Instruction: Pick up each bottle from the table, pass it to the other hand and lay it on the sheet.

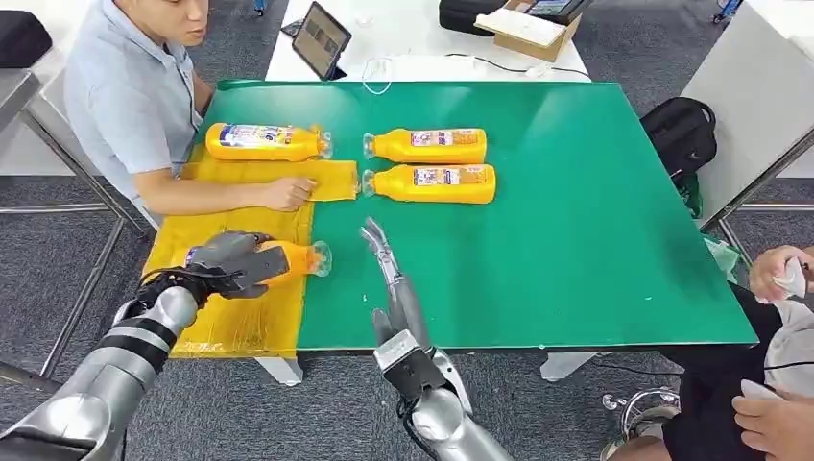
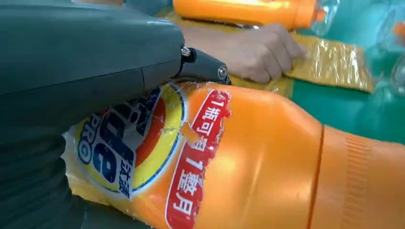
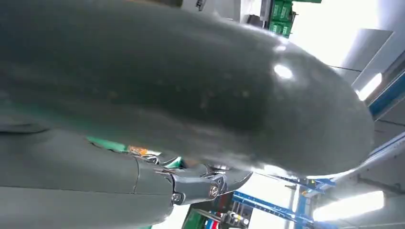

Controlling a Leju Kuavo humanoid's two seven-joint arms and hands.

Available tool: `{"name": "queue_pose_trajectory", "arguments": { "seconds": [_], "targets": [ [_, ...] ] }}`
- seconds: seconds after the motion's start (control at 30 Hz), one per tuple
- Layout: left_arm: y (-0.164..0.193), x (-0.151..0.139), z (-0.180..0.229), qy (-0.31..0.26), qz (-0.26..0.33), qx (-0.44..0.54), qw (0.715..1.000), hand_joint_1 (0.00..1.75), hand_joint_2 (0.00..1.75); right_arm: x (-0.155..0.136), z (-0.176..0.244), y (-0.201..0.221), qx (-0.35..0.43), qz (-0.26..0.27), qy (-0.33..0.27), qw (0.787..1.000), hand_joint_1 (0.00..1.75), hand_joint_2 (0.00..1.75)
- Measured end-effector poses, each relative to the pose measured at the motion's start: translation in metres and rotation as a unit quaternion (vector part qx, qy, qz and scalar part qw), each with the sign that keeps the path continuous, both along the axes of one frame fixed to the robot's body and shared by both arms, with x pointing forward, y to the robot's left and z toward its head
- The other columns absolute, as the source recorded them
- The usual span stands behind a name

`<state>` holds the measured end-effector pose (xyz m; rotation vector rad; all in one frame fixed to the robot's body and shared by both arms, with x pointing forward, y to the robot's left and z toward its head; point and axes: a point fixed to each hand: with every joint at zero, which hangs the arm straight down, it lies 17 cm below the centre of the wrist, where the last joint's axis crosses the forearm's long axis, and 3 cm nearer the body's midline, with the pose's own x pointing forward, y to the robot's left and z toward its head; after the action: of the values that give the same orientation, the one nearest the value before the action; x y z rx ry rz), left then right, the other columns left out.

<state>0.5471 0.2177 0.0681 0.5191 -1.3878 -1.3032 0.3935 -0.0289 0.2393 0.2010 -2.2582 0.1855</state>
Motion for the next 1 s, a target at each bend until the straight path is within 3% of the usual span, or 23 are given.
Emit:
{"name": "queue_pose_trajectory", "arguments": {
  "seconds": [0.03,0.1,0.27,0.3,0.33,0.37,0.47,0.77,1.0],
  "targets": [
    [-0.002,-0.002,-0.004,0.005,-0.004,0.005,1.000,0.96,1.75,0.001,0.000,0.000,-0.001,0.001,0.000,1.000,0.00,0.00],
    [-0.006,-0.006,-0.012,0.014,-0.010,0.014,1.000,1.41,1.75,0.002,0.000,0.001,-0.002,0.002,0.000,1.000,0.00,0.00],
    [-0.012,-0.011,-0.024,0.026,-0.022,0.028,0.999,1.43,1.75,0.004,-0.001,0.003,-0.002,0.004,0.003,1.000,0.00,0.00],
    [-0.013,-0.012,-0.026,0.028,-0.024,0.030,0.999,1.05,1.75,0.004,-0.002,0.003,-0.002,0.004,0.004,1.000,0.00,0.00],
    [-0.014,-0.013,-0.028,0.030,-0.025,0.032,0.999,0.24,1.75,0.005,-0.002,0.003,-0.002,0.004,0.005,1.000,0.00,0.00],
    [-0.014,-0.014,-0.029,0.031,-0.026,0.032,0.999,0.00,1.75,0.006,-0.002,0.003,-0.003,0.004,0.005,1.000,0.00,0.00],
    [-0.020,-0.019,-0.034,0.044,-0.033,0.021,0.998,0.00,1.75,0.007,-0.004,0.004,-0.004,0.004,0.006,1.000,0.00,0.00],
    [-0.060,-0.038,-0.015,0.125,-0.054,-0.189,0.972,0.00,1.75,0.012,-0.010,0.001,-0.002,-0.006,0.017,1.000,0.00,0.00],
    [-0.073,-0.044,0.007,0.116,-0.066,-0.260,0.956,0.00,1.75,0.014,-0.013,-0.001,-0.002,-0.012,0.021,1.000,0.00,0.00]
  ]
}}
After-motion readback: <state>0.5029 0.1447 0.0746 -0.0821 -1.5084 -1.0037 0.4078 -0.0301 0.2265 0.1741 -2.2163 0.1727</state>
